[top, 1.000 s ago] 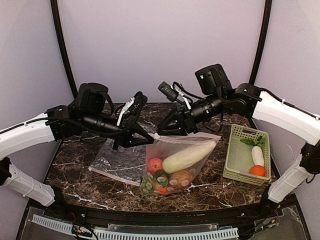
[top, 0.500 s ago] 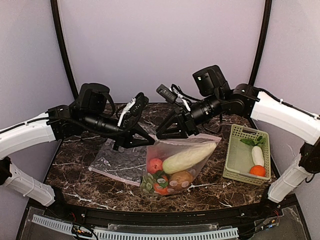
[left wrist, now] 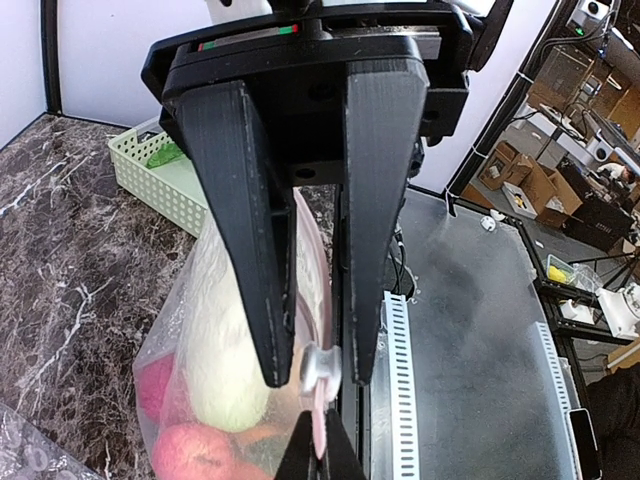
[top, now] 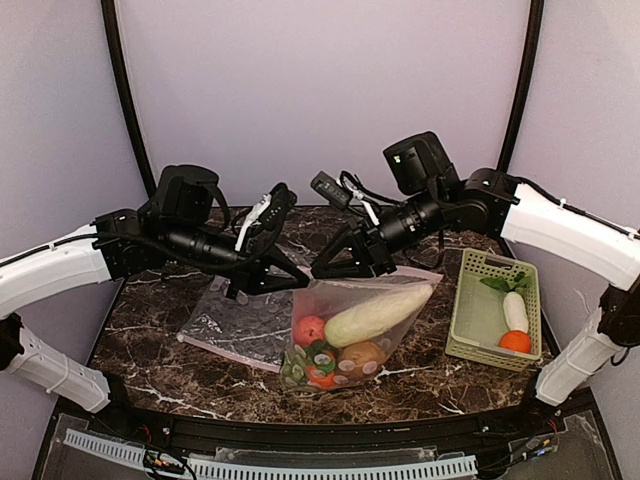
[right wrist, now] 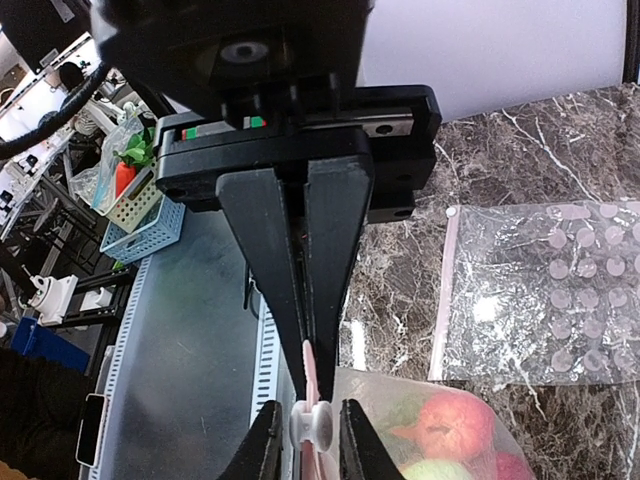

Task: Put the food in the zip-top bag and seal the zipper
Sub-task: Zip the zipper on the zipper food storage bag.

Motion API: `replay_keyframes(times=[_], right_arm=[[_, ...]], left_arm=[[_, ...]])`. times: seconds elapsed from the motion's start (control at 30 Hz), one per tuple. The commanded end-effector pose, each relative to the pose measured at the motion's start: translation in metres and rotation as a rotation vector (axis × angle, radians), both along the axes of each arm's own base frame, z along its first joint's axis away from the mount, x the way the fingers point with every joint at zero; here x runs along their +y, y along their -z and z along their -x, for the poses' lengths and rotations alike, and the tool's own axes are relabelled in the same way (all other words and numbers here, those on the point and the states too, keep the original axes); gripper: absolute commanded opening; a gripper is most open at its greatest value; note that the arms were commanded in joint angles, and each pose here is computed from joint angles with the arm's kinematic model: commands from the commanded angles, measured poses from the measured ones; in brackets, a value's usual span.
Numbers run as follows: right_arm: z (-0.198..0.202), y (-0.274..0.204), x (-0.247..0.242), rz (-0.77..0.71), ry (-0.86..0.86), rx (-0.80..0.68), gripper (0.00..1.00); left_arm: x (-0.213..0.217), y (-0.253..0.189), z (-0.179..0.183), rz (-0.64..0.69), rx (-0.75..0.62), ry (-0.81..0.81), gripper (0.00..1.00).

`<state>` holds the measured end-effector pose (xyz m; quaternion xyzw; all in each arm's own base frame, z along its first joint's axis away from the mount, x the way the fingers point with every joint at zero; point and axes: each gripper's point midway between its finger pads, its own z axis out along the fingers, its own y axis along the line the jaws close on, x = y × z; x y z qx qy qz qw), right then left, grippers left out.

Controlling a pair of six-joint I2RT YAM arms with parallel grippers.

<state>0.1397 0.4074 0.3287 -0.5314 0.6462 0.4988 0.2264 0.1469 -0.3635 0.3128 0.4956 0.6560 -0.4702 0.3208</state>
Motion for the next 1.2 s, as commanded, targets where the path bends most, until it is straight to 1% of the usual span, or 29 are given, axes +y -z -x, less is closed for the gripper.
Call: replay_keyframes(times=[0.0,0.07,0.2,0.23,0.43,0.57,0.67,0.83,1.17], right_arm=[[0.004,0.002,0.003,0.008,0.004,-0.017,0.17],[0.005,0.004,0.004,0.013,0.004,-0.020,0.14],[0.004,0.006,0.005,0.022,0.019,-0.040,0.02],[0.003,0.006,0.004,0.021,0.026,-0.049,0.00],[-0.005,0.005,0.002,0.019,0.069,-0.093,0.00],[-0.010,0.004,0.000,0.034,0.095,-0.117,0.00],[-0.013,0.005,-0.003,0.053,0.113,-0.133,0.00],[-0.016,0.007,-0.005,0.066,0.126,-0.161,0.00],[-0.033,0.022,-0.009,0.105,0.208,-0.167,0.00]], left_arm=[[0.000,-0.020,0.000,0.042,-0.035,0.003,0.01],[0.000,-0.019,0.000,0.040,-0.034,-0.001,0.01],[0.001,-0.020,-0.002,0.040,-0.034,-0.014,0.01],[0.001,-0.019,-0.004,0.038,-0.035,-0.025,0.01],[0.008,-0.016,-0.016,0.021,-0.055,-0.121,0.01],[0.017,-0.023,-0.020,0.053,-0.080,-0.179,0.01],[0.023,-0.023,-0.025,0.045,-0.090,-0.221,0.01],[0.029,-0.022,-0.033,0.027,-0.079,-0.267,0.01],[0.035,-0.009,-0.051,0.007,-0.026,-0.343,0.01]])
